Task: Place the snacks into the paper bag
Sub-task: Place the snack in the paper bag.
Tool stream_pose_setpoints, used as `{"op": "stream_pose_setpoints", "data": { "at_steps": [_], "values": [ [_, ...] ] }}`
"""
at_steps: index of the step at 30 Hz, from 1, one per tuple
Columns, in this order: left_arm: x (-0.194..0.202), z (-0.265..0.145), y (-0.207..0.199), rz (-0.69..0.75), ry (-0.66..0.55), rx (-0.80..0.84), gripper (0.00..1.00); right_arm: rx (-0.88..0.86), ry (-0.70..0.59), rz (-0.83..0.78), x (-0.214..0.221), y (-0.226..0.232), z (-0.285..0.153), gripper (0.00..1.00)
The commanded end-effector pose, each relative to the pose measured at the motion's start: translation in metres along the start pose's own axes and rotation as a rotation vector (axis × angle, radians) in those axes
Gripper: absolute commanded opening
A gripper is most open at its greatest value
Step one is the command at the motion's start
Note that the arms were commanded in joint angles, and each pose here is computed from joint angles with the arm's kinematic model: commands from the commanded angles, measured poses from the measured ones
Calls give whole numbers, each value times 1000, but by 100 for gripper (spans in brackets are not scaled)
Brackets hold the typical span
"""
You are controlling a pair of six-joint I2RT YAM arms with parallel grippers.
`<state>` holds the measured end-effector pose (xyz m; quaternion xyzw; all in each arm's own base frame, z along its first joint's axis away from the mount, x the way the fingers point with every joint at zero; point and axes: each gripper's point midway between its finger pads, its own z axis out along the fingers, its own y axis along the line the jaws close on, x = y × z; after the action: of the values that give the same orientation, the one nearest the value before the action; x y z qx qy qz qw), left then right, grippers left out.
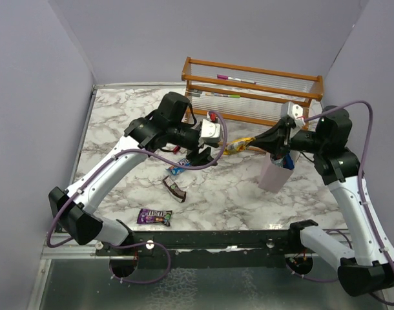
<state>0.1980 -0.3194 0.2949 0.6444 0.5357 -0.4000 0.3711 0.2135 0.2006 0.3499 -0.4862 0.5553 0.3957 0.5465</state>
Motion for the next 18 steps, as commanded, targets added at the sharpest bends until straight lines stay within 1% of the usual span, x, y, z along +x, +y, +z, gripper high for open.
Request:
{"op": "stream_pose_setpoints", "data": {
  "at_steps": [1,3,7,13,18],
  "values": [
    [3,-14,13,61,53,-121,61,266,37,-97,-28,-25,-31,1],
    [5,-18,23,72,80,-180,64,365,67,-119,-34,-32,-47,1],
    [10,-27,40,75,126,-290,72,503,118,-166,-46,-33,-75,1],
    [15,-30,48,62,146,-340,78,731,177,-211,-59,-37,-120,1],
    [20,-32,53,61,165,-373,82,925,242,-214,-59,-44,-156,1]
  ]
}}
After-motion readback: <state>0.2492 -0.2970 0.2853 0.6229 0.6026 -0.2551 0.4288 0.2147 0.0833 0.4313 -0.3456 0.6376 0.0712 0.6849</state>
